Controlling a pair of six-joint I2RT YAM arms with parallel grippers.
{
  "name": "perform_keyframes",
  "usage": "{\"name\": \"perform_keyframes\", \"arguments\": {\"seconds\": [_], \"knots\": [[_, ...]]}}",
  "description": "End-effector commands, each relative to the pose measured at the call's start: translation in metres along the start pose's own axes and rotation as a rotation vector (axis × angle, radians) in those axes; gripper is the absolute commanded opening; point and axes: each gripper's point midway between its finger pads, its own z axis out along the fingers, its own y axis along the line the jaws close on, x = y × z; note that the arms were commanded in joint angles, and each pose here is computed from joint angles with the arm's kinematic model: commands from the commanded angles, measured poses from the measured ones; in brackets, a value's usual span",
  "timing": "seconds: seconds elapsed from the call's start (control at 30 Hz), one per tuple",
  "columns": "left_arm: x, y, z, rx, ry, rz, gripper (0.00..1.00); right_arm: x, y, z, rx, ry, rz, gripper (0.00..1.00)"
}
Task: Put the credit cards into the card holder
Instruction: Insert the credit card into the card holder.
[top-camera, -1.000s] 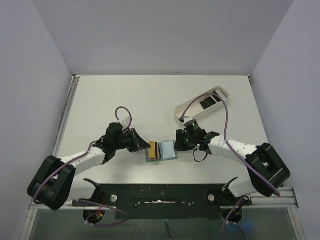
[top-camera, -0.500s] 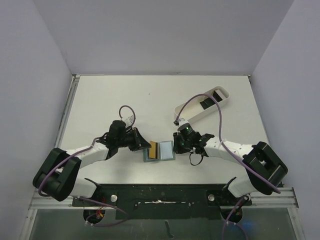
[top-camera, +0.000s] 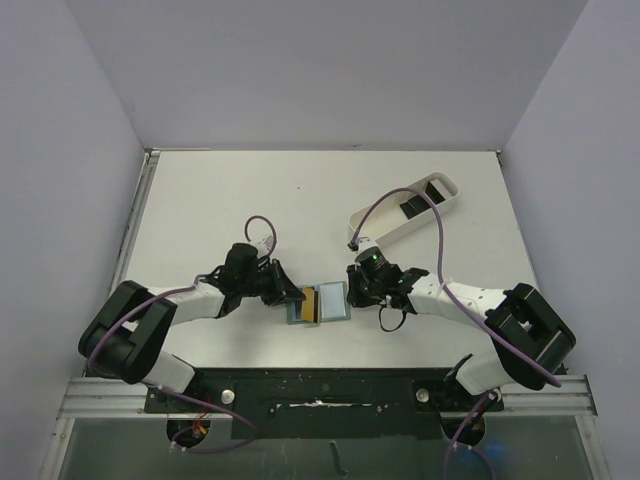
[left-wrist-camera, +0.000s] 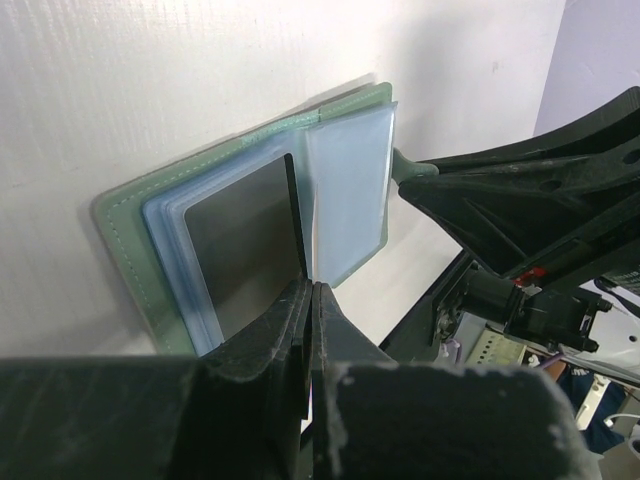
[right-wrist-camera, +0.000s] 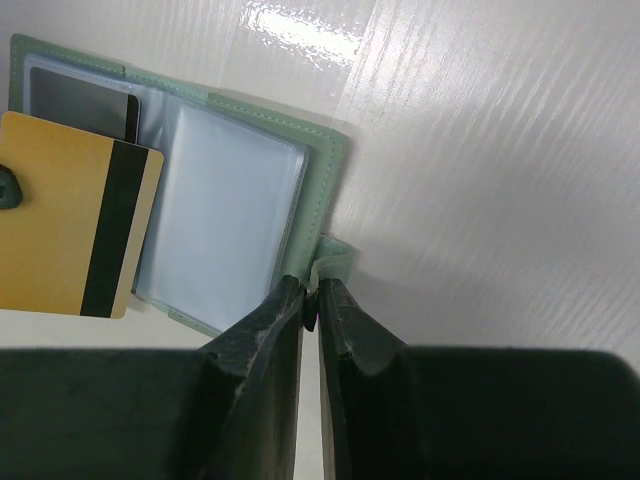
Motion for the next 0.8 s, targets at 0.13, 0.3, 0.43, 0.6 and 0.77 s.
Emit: {"name": "perform_keyframes", "arguments": {"seconds": [0.13, 0.3, 0.43, 0.6, 0.77], "knots": [[-0.009, -0.012, 0.007, 0.054, -0.020, 0.041, 0.00, -0.006, 0.002, 0.000, 0.007, -0.035, -0.017, 0.10], [-0.006, -0.007, 0.010, 0.050, -0.013, 0.033, 0.00, -0.004, 0.000, 0.000, 0.016, -0.031, -0.020, 0.09], [-0.005, -0.005, 0.012, 0.044, -0.012, 0.033, 0.00, -0.003, 0.000, 0.000, 0.019, -0.028, -0.021, 0.09], [-0.006, -0.003, 0.012, 0.031, -0.016, 0.038, 0.00, -0.005, 0.000, -0.005, 0.041, -0.029, -0.012, 0.09], [-0.006, -0.002, 0.013, 0.021, -0.015, 0.042, 0.00, -0.018, 0.011, -0.019, 0.012, -0.048, 0.011, 0.21]]}}
